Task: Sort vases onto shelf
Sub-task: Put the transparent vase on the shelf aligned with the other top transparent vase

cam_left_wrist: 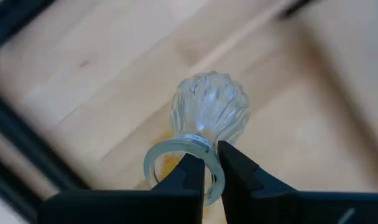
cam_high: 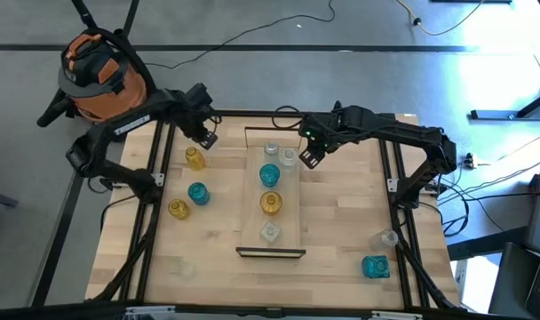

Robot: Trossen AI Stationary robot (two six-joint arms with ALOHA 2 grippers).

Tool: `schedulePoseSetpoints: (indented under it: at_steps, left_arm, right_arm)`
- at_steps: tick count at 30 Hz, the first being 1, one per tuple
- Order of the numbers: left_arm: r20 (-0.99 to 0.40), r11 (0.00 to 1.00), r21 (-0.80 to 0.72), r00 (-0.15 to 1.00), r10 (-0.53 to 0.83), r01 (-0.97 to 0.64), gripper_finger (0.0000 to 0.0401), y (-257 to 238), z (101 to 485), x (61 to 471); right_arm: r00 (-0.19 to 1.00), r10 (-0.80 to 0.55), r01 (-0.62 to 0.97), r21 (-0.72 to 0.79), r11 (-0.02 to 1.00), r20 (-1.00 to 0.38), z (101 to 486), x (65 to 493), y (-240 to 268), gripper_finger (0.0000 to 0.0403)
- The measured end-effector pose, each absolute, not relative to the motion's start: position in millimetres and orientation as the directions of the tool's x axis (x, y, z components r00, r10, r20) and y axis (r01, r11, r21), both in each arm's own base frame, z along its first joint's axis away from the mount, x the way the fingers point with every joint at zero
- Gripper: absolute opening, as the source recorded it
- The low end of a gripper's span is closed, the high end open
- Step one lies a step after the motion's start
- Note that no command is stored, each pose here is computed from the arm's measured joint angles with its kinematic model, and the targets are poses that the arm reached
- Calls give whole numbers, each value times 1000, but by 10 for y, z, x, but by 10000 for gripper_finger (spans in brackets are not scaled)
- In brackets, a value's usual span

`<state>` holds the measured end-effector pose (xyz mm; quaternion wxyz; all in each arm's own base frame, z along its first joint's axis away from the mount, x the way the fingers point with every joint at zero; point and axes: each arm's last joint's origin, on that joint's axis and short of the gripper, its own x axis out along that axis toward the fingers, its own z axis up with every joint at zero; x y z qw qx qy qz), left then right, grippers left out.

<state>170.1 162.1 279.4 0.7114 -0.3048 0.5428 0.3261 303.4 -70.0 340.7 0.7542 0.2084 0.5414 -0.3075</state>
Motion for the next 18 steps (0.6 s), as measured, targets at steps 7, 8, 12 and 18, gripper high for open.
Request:
schedulePoseSetpoints:
  at_steps: [7, 8, 12, 18]
  left_arm:
    - [-888, 858, -104, 436, 148, -503, 18, 904, 3485, 2050]
    - [-876, 889, -100, 463, 133, -446, 18, 809, 3562, 2093]
    - [-857, 935, -10, 485, 174, -354, 18, 568, 3718, 2285]
    - [-912, 924, 132, 321, 255, -358, 18, 578, 3487, 2670]
  right_arm:
    - [250, -244, 687, -6, 727, -937, 3415, 3059, -706, 175]
    - [253, -245, 686, -5, 728, -936, 3416, 3063, -707, 175]
    - [257, -245, 683, -3, 730, -935, 3417, 3066, -707, 175]
    - [263, -222, 678, 16, 735, -939, 3415, 3069, -701, 175]
